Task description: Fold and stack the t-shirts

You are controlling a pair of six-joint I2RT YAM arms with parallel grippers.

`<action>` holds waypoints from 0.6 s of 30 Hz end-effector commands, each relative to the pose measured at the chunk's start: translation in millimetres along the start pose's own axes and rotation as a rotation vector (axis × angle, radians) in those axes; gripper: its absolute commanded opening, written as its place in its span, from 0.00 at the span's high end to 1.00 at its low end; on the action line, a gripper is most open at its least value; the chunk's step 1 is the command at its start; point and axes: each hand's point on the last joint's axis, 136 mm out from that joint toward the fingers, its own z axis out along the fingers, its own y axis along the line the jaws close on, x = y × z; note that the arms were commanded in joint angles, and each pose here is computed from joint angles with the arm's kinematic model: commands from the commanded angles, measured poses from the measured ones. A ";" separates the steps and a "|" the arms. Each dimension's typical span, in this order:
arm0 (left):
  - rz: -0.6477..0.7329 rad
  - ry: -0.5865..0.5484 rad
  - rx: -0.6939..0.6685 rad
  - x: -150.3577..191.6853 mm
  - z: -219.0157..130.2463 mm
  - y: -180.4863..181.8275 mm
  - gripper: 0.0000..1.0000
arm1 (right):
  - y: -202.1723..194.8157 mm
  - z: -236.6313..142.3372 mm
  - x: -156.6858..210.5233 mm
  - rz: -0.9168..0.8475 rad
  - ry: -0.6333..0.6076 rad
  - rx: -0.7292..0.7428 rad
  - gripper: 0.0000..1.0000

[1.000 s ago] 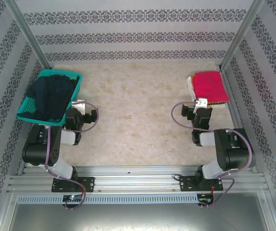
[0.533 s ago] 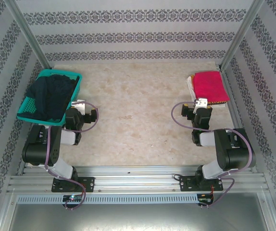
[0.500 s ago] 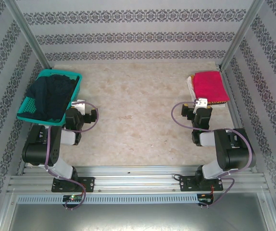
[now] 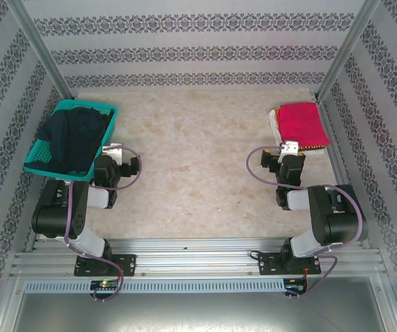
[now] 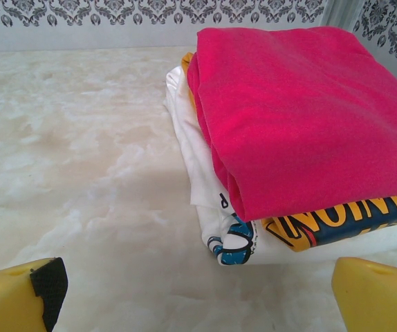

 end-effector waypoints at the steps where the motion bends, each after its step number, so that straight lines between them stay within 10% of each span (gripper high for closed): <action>1: -0.034 -0.088 -0.078 -16.1 -14.4 13.8 0.00 | 4.3 -10.3 -29.3 0.007 -0.078 -0.023 0.02; 18: -0.252 -0.146 -0.363 -121.0 -106.3 64.8 0.00 | 126.6 -77.3 -101.6 -0.236 -0.092 -0.354 0.02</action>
